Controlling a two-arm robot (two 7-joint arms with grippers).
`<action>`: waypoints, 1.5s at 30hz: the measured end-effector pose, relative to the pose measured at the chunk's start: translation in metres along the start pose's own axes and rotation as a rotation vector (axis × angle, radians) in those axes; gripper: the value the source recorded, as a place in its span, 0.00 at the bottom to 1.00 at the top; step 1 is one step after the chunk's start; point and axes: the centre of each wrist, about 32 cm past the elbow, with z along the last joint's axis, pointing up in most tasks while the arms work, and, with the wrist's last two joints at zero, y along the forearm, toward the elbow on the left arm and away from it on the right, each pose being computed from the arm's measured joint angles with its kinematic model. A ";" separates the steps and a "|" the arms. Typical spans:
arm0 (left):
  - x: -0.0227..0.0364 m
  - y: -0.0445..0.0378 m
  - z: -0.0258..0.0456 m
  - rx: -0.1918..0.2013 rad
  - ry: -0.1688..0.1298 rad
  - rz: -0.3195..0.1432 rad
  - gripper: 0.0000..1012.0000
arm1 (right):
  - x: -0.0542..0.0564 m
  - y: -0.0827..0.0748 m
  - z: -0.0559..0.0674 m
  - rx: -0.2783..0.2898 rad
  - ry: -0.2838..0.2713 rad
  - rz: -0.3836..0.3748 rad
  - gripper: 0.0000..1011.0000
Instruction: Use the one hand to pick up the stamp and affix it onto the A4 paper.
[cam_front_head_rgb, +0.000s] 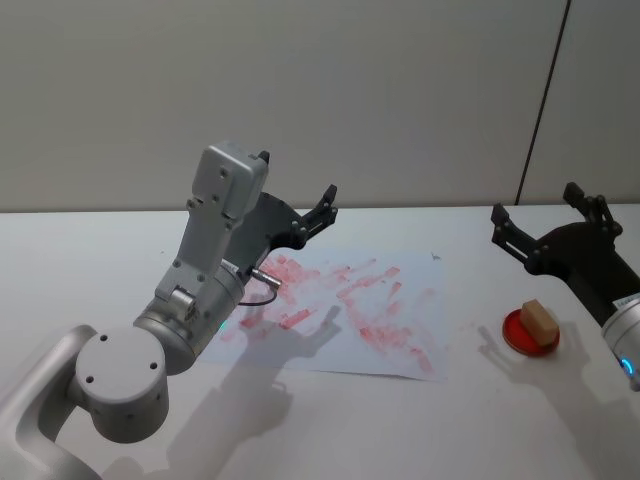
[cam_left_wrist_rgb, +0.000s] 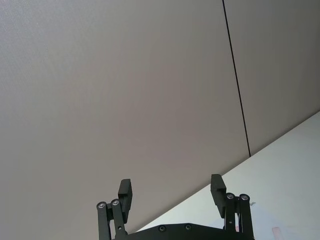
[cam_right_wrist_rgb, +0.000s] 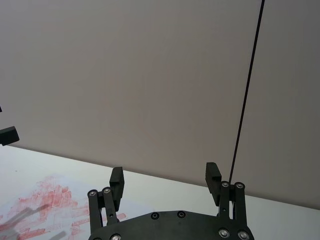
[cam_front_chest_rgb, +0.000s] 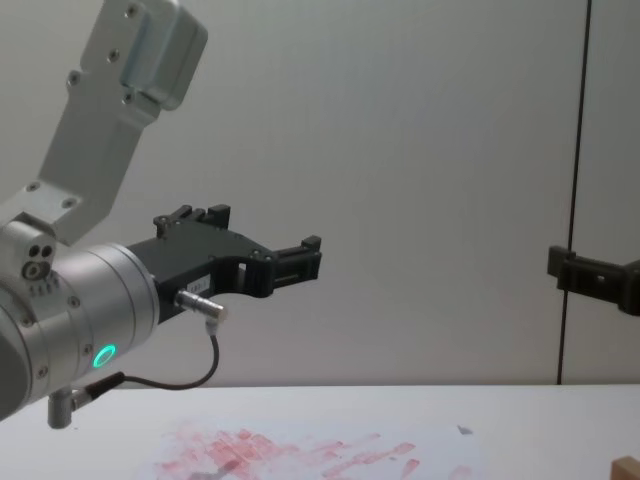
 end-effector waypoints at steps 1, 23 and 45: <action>0.0000 0.0000 0.0000 0.000 0.000 0.000 0.99 | 0.000 0.000 0.000 0.000 0.000 0.000 0.99; 0.0000 0.0000 0.0000 0.000 0.000 0.000 0.99 | 0.000 0.000 0.000 0.000 0.000 0.001 0.99; 0.0000 0.0000 0.0000 0.000 0.000 0.000 0.99 | 0.000 0.000 0.000 0.000 0.000 0.001 0.99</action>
